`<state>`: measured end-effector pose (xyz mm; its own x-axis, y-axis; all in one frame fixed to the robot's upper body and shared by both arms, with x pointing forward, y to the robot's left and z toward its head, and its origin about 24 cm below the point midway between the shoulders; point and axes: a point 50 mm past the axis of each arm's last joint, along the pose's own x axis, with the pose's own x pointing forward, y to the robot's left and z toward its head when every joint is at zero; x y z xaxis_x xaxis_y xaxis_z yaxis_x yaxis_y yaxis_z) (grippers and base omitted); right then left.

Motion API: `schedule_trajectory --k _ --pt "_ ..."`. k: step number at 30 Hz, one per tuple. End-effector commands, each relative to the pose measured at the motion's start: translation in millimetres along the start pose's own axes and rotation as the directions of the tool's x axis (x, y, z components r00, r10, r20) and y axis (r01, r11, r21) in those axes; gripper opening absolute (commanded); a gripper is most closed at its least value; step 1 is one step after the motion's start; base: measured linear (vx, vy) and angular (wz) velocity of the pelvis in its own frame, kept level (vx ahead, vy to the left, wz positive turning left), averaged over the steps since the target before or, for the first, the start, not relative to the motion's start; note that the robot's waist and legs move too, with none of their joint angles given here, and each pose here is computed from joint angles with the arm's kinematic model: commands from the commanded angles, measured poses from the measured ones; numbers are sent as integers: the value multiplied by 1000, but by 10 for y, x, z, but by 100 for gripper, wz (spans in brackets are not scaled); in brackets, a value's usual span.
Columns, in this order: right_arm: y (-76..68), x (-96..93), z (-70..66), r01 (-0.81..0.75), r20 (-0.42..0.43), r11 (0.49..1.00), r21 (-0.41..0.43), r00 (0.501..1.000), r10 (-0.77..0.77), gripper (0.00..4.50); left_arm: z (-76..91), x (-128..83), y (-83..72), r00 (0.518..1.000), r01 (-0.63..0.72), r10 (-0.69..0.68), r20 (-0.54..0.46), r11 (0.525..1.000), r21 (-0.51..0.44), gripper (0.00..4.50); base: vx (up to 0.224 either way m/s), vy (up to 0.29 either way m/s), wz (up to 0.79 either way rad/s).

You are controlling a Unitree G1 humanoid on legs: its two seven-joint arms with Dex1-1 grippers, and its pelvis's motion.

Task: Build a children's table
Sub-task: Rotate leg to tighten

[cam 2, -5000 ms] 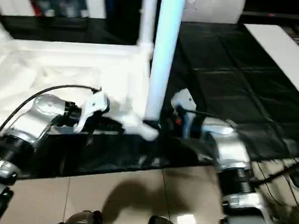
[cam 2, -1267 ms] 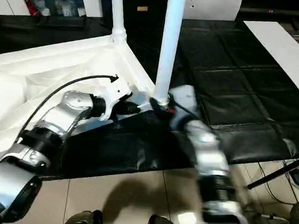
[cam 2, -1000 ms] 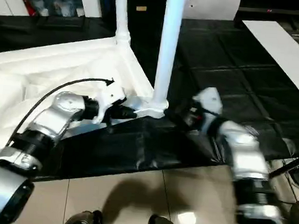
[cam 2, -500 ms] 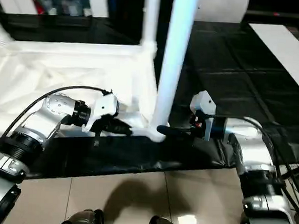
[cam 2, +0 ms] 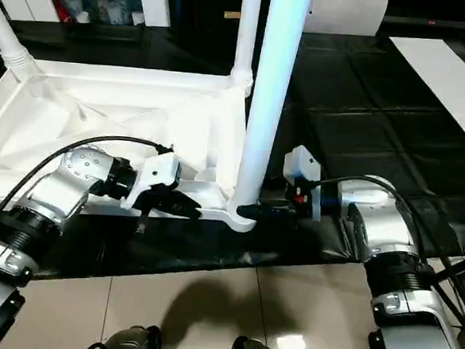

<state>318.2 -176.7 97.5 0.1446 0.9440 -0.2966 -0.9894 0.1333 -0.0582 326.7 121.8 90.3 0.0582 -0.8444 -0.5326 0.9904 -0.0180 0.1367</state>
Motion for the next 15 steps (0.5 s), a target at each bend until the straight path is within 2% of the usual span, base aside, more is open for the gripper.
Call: schedule_trajectory --k 1,5,10,14,15 --pt "-8 -21 26 -26 -14 1000 -15 1000 26 236 55 47 -43 999 47 -47 -1 998 50 0 0 0 0" --pt "1 -25 6 -46 -21 999 -8 999 46 202 54 54 -49 999 46 -46 0 998 46 0 0 0 0" --pt "33 -3 -20 -63 -13 998 7 998 63 191 56 70 -44 999 35 -36 8 999 38 0 0 0 0" --pt "92 61 -23 -75 26 997 32 997 75 190 60 87 -32 1000 16 -17 21 1000 18 0 0 0 0" --pt "127 124 -36 -59 34 997 57 998 57 190 67 102 -22 1000 5 -5 27 1000 9 0 0 0 0"
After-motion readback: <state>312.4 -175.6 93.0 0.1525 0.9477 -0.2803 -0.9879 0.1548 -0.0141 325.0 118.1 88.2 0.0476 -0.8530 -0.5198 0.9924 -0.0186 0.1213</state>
